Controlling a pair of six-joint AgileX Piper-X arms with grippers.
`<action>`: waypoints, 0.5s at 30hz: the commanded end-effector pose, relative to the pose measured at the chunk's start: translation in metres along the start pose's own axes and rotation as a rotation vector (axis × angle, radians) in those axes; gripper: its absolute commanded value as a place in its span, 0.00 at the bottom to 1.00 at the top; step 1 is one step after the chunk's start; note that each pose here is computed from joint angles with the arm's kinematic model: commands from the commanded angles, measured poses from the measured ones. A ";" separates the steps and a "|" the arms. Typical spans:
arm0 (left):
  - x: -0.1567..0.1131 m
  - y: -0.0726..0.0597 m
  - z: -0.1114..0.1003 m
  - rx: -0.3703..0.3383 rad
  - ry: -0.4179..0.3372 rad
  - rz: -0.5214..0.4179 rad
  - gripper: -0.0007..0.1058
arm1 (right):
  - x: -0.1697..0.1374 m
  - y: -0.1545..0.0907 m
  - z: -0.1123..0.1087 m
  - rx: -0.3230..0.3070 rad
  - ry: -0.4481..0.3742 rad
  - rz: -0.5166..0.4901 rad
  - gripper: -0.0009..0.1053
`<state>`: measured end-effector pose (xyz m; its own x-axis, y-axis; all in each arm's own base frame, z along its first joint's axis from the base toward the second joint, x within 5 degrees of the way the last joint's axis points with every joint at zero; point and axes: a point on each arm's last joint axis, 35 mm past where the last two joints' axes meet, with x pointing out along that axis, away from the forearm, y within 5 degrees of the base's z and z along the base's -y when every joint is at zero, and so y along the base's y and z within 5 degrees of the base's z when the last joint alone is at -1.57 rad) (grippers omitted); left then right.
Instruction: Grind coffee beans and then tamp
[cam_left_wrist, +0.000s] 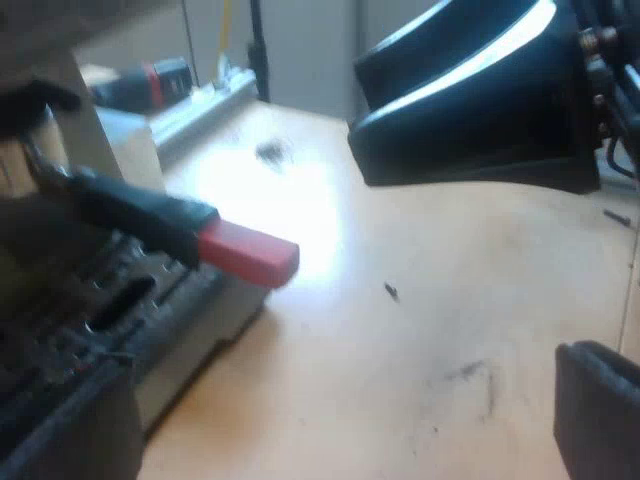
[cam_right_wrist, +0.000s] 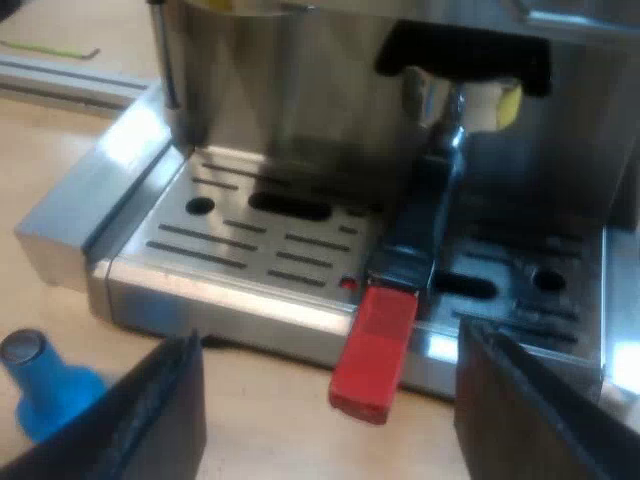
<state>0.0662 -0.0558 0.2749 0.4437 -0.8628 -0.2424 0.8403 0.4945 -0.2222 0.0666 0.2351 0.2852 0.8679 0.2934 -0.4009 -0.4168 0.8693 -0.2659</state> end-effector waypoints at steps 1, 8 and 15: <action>-0.003 -0.002 0.003 0.015 -0.016 0.009 0.80 | 0.004 -0.010 0.006 0.080 0.090 0.042 0.54; -0.002 -0.001 0.001 0.012 -0.011 0.009 0.80 | 0.034 -0.027 0.011 0.162 0.348 0.145 0.54; 0.000 0.000 -0.001 0.007 -0.004 0.009 0.80 | 0.061 -0.027 0.019 0.161 0.407 0.132 0.54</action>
<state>0.0655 -0.0552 0.2745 0.4494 -0.8607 -0.2394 0.8395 0.4984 -0.2162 0.1351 0.2375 0.2833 0.6232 0.2589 -0.7380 -0.4313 0.9009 -0.0481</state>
